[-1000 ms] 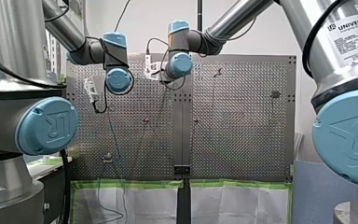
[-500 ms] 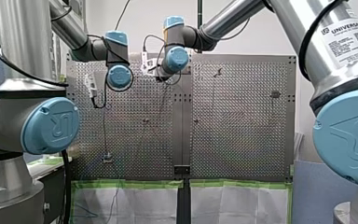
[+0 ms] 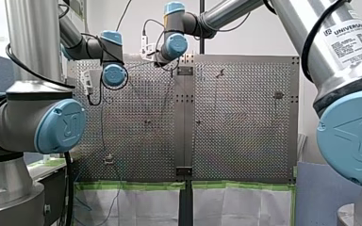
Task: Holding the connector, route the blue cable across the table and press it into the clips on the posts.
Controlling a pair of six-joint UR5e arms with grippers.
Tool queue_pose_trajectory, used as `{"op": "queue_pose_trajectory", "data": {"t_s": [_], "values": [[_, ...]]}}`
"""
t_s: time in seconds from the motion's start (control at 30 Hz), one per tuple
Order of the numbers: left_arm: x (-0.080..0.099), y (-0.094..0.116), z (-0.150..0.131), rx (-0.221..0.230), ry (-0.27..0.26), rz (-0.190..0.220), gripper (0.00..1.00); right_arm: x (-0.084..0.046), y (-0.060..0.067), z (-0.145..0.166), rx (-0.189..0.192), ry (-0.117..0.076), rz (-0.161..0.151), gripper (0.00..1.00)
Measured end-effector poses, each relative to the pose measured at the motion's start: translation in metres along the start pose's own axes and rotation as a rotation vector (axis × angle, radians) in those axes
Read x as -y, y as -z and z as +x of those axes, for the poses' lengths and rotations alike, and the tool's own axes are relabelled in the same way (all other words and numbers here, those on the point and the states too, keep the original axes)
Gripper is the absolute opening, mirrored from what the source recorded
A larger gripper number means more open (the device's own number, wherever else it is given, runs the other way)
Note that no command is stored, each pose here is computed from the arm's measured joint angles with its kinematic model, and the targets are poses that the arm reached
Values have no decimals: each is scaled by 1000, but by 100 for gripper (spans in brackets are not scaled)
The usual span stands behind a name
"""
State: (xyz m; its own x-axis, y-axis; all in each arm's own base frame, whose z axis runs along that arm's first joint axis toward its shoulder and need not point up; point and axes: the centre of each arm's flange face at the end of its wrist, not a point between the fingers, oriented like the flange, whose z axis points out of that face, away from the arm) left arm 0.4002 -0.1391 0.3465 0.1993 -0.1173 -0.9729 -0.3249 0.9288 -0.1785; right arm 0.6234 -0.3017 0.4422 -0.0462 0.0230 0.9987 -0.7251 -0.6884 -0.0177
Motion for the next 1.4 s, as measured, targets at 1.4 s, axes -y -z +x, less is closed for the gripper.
{"op": "queue_pose_trajectory", "data": {"t_s": [1.4], "values": [[-19, -95, -8, 60, 25, -35, 0, 20, -79, -50, -8, -34, 22, 0]]}}
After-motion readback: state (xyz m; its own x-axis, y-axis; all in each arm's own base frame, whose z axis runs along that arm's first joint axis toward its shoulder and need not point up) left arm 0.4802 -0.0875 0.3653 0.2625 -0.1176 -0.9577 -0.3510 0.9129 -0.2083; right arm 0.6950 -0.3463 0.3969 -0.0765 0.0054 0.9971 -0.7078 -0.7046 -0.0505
